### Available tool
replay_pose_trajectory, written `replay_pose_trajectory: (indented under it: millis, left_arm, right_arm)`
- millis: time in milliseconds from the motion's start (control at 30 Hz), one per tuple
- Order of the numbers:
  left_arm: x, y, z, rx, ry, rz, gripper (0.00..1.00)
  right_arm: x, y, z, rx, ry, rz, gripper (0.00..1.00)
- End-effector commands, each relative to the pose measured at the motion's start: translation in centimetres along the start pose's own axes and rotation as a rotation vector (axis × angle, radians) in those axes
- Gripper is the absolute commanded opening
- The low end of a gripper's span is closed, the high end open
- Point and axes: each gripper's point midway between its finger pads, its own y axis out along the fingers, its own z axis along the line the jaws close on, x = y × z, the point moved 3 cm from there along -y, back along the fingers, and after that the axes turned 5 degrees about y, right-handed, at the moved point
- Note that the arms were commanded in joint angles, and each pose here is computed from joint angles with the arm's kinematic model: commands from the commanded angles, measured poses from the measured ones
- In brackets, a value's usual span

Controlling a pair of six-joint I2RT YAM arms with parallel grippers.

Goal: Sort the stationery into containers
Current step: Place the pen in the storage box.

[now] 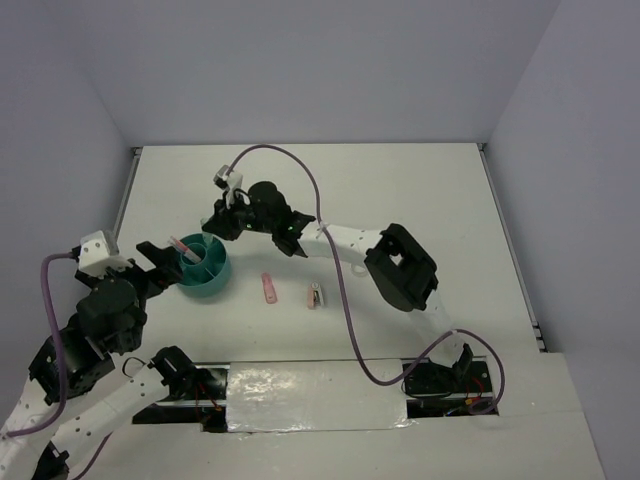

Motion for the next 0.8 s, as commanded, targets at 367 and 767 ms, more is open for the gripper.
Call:
replay_pose_trajectory:
  millis: [367,767]
  left_arm:
    - [0.2,0.1,-0.6,-0.038,0.006,-0.020,0.99]
    - [0.0,0.2,-1.4,-0.084,0.015,-0.013,0.99]
  right_arm:
    - [-0.8,3.2,0.5,0.074,-0.074,0.038,0.10]
    - [3.8,0.5,3.0,0.097,-0.113,-0.039,0.58]
